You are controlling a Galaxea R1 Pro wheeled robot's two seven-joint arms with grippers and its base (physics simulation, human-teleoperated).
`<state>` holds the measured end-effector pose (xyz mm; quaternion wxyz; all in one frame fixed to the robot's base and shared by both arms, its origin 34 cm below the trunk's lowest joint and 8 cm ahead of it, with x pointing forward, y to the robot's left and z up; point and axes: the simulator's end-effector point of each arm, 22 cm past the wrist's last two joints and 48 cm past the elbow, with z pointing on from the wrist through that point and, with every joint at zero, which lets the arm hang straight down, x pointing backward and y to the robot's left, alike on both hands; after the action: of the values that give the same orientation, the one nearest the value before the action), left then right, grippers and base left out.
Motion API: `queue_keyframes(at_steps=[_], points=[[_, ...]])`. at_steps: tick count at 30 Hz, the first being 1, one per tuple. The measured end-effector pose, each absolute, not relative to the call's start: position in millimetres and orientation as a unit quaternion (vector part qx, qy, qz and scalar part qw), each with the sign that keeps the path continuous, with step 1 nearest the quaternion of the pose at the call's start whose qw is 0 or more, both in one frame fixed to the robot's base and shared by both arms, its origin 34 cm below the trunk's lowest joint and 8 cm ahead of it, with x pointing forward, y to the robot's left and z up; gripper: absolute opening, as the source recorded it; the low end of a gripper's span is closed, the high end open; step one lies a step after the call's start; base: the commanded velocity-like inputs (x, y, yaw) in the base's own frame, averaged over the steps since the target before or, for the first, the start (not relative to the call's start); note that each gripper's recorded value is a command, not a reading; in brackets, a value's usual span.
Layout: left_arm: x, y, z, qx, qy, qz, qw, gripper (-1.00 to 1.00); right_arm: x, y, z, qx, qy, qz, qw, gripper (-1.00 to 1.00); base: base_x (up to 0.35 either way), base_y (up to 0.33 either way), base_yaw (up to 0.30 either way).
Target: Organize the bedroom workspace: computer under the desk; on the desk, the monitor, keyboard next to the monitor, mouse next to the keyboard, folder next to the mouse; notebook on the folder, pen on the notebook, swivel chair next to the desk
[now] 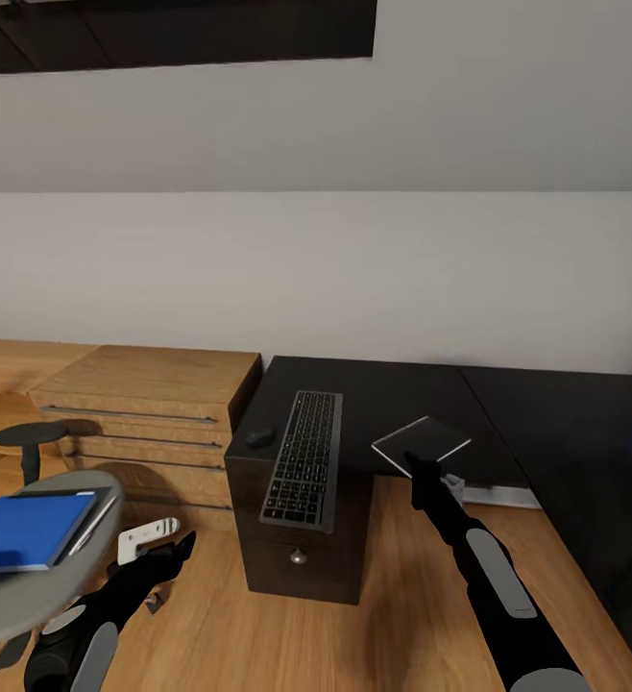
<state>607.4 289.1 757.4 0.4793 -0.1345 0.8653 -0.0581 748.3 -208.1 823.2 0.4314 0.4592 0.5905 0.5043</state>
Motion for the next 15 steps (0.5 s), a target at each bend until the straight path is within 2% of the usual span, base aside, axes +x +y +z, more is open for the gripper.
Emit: queue_keyframes(at_steps=[15], points=[[605, 289, 730, -0.135, 0.865, -0.058, 0.48, 1.0, 746, -208, 795, 0.459, 0.591, 0.504, 0.432, -1.0, 0.0, 0.0, 0.0]])
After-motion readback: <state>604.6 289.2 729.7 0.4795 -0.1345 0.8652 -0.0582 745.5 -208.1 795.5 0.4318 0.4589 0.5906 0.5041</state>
